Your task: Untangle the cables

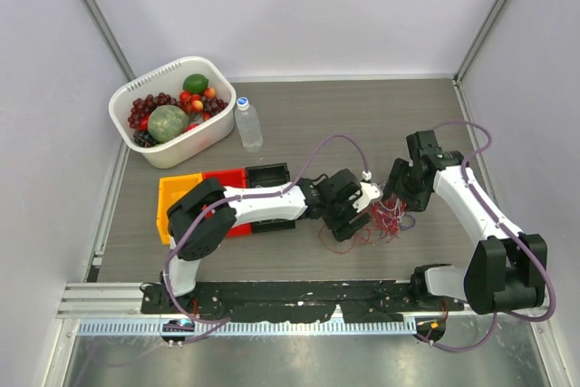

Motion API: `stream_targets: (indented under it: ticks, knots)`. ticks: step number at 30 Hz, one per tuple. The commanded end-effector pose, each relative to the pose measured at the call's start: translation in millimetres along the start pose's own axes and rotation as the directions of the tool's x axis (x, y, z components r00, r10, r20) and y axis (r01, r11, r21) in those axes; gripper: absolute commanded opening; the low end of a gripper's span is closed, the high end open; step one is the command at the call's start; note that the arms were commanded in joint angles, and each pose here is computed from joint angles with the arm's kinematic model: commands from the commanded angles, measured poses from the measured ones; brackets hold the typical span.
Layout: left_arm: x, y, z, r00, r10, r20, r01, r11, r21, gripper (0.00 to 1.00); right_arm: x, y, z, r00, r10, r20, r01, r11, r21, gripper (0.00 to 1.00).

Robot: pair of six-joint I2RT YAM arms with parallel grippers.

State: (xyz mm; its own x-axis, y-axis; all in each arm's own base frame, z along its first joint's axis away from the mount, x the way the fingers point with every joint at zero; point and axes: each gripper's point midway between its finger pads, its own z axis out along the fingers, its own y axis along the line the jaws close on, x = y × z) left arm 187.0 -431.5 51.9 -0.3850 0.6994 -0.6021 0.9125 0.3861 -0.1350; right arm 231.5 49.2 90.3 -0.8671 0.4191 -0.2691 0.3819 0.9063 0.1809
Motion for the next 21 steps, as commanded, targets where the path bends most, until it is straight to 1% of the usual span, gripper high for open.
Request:
stream_targets:
  ticks: [1, 2, 4, 5, 6, 8, 9, 11, 13, 14, 18, 21]
  knots:
    - [-19, 22, 5, 0.997, 0.069, 0.027, -0.066, 0.994, -0.088, 0.68, 6, 8, 7, 0.999, 0.015, -0.033, -0.016, 0.999, -0.039, 0.66]
    - [-18, 25, 7, 0.995, 0.097, 0.012, -0.096, 0.991, -0.096, 0.64, 8, 7, 10, 0.999, 0.017, -0.043, -0.018, 0.999, -0.037, 0.66]
    - [-14, 27, 9, 0.995, 0.093, -0.025, -0.095, 0.99, -0.104, 0.54, 11, 6, 12, 0.999, 0.02, -0.047, -0.022, 0.999, -0.038, 0.66]
    - [-13, 28, 8, 0.996, 0.086, -0.031, -0.089, 0.99, -0.11, 0.52, 11, 8, 12, 0.999, 0.02, -0.048, -0.022, 0.999, -0.045, 0.66]
    - [-15, 27, 5, 0.997, 0.075, -0.016, -0.076, 0.991, -0.109, 0.48, 12, 8, 13, 0.998, 0.021, -0.053, -0.024, 0.999, -0.047, 0.66]
    - [-19, 21, -2, 0.997, 0.079, 0.025, -0.077, 0.993, -0.087, 0.36, 13, 8, 13, 0.998, 0.024, -0.056, -0.027, 0.998, -0.053, 0.66]
    - [-19, 19, -7, 0.998, 0.051, 0.038, -0.048, 0.995, -0.083, 0.3, 13, 9, 14, 0.998, 0.024, -0.058, -0.027, 0.998, -0.056, 0.66]
    - [-20, 14, -16, 0.998, 0.038, 0.058, -0.034, 0.997, -0.066, 0.21, 14, 10, 15, 0.998, 0.024, -0.06, -0.027, 0.998, -0.064, 0.66]
    - [-24, 11, -27, 0.996, 0.024, 0.083, -0.019, 0.998, -0.06, 0.09, 17, 11, 18, 0.997, 0.018, -0.077, -0.023, 0.997, -0.069, 0.66]
    - [-27, 8, -33, 0.995, 0.015, 0.099, -0.01, 0.999, -0.05, 0.01, 18, 11, 19, 0.996, 0.012, -0.086, -0.018, 0.997, -0.071, 0.66]
    - [-36, -5, -50, 0.986, -0.009, 0.165, 0.009, 1.0, 0.001, 0.0, 21, 10, 20, 0.996, -0.003, -0.093, -0.004, 0.997, -0.075, 0.66]
    - [-43, -9, -59, 0.982, -0.021, 0.185, 0.016, 0.999, 0.028, 0.0, 22, 9, 21, 0.995, -0.012, -0.099, 0.005, 0.997, -0.074, 0.66]
